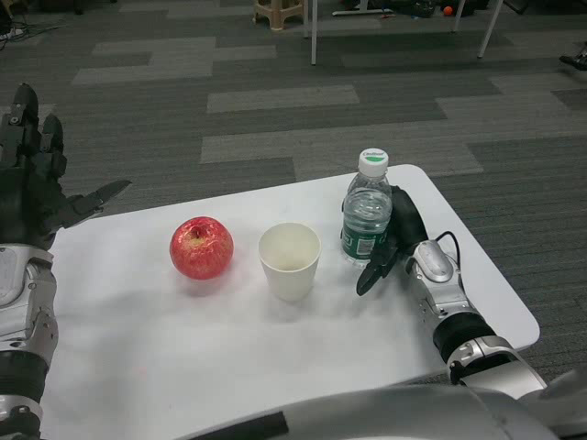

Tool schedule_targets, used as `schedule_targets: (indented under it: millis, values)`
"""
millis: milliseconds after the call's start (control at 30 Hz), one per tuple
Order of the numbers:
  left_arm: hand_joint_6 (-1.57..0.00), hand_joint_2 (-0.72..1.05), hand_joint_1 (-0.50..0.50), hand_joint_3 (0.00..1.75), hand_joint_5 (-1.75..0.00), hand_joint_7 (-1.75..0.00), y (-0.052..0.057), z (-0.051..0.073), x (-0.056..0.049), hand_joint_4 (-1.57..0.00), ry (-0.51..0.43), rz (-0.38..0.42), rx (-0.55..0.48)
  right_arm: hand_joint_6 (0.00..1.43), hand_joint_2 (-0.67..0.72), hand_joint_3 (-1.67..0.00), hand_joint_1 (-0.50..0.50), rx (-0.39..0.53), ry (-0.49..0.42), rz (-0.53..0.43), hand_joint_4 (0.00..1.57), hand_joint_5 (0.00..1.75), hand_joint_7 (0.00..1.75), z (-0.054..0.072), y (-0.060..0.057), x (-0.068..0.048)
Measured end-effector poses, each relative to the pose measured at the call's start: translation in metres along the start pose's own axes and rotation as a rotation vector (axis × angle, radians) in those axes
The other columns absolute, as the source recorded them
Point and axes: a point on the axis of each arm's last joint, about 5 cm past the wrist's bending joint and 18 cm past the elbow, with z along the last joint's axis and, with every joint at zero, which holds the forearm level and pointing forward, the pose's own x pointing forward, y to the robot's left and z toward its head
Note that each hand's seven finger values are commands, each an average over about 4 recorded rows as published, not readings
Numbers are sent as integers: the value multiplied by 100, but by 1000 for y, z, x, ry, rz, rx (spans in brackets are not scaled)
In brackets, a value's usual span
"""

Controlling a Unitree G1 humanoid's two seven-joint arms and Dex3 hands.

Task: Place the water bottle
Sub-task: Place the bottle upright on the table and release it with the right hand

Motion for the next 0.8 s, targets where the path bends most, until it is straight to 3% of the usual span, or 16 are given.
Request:
schedule_targets:
  millis: [300, 433, 567, 800]
  values:
    - [-3, 52, -50, 7, 0, 0, 0, 0, 0, 0, 0, 0, 0, 105, 53, -16, 42, -3, -5, 1, 143, 165, 168, -2, 1, -2]
    - [-3, 52, -50, 9, 0, 0, 0, 0, 0, 0, 0, -1, 0, 91, 58, -16, 42, -4, -16, 0, 138, 162, 162, -2, 1, -3]
    - [-3, 52, -50, 9, 0, 0, 0, 0, 0, 0, 0, -1, 0, 70, 60, -16, 31, -4, -19, -2, 123, 155, 161, -2, 0, -4]
    - [-3, 52, -50, 9, 0, 0, 0, 0, 0, 0, 1, -1, 0, 60, 66, -2, -4, -5, -22, -7, 113, 155, 154, -3, -1, -6]
